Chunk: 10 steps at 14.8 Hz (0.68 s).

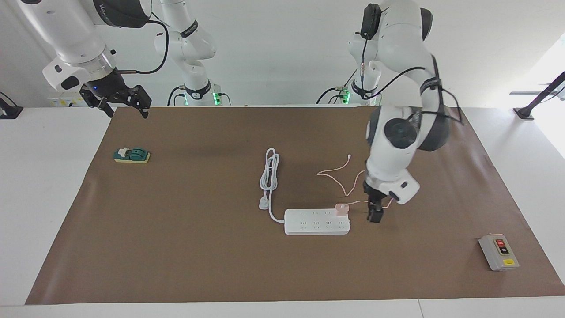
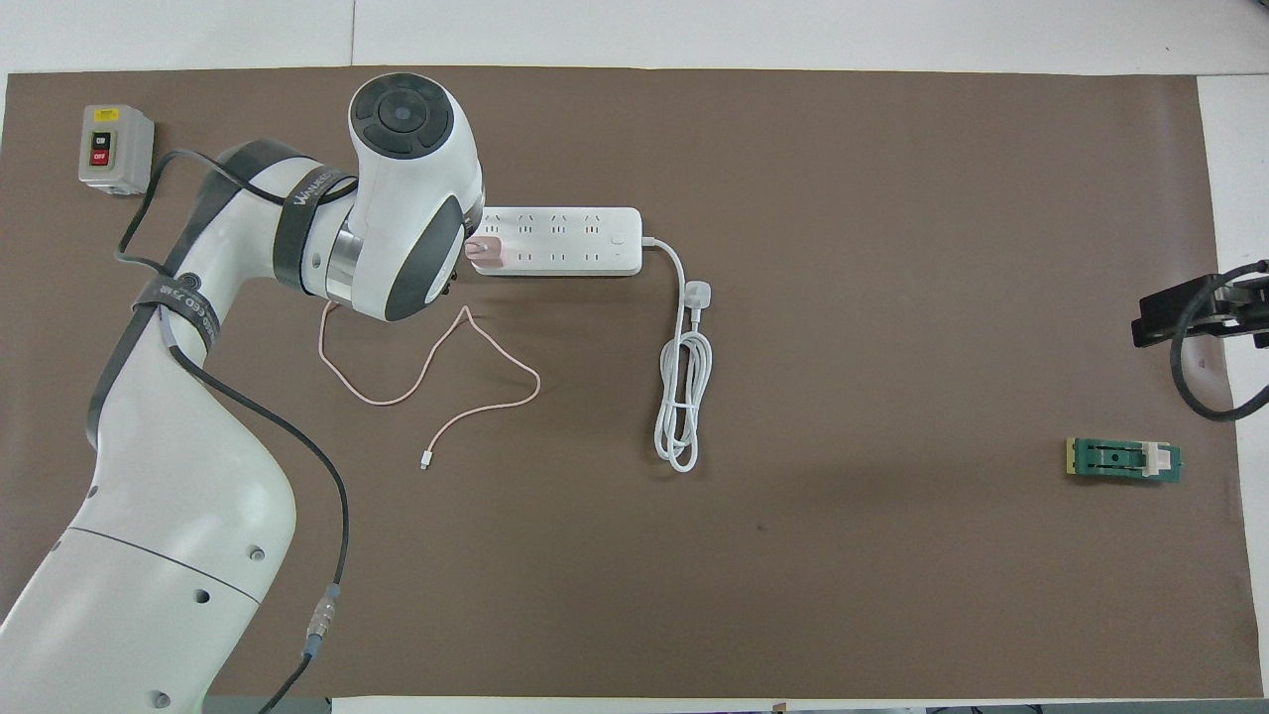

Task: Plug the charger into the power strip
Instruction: 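Open the left gripper and lift it away from the charger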

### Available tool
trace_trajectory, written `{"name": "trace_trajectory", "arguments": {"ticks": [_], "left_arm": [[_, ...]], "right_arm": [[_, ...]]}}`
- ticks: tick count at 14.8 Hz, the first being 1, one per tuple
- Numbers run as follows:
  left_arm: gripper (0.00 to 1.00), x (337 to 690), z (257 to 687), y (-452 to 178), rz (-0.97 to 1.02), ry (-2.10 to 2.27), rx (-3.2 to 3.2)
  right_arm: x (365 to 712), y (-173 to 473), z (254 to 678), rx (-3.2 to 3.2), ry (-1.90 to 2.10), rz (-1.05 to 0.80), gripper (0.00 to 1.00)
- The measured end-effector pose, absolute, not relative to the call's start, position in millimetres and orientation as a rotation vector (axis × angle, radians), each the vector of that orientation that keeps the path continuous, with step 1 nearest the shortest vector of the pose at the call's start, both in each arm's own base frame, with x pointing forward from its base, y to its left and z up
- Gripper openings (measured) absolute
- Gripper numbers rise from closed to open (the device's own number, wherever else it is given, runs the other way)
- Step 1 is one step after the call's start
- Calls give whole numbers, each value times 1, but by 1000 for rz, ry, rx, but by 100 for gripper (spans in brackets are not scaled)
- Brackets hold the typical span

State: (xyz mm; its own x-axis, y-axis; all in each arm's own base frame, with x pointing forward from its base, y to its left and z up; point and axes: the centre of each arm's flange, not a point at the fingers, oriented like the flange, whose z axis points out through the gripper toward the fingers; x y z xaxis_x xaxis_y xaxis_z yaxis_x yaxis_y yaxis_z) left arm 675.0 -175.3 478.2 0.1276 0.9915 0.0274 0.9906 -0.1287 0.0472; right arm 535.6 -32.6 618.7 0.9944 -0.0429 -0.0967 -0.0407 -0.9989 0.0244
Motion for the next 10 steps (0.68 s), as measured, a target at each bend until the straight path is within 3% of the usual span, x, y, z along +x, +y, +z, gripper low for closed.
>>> {"name": "trace_trajectory", "arguments": {"ticks": [2, 6, 10], "left_arm": [[100, 665, 505, -163, 71, 2069, 2317], [100, 660, 493, -189, 47, 1986, 2402], [100, 665, 501, -170, 78, 1718, 2599]], "right_arm": [[536, -33, 619, 3115, -65, -152, 100], [536, -33, 619, 3115, -65, -152, 100], [536, -33, 619, 3115, -65, -152, 100]]}}
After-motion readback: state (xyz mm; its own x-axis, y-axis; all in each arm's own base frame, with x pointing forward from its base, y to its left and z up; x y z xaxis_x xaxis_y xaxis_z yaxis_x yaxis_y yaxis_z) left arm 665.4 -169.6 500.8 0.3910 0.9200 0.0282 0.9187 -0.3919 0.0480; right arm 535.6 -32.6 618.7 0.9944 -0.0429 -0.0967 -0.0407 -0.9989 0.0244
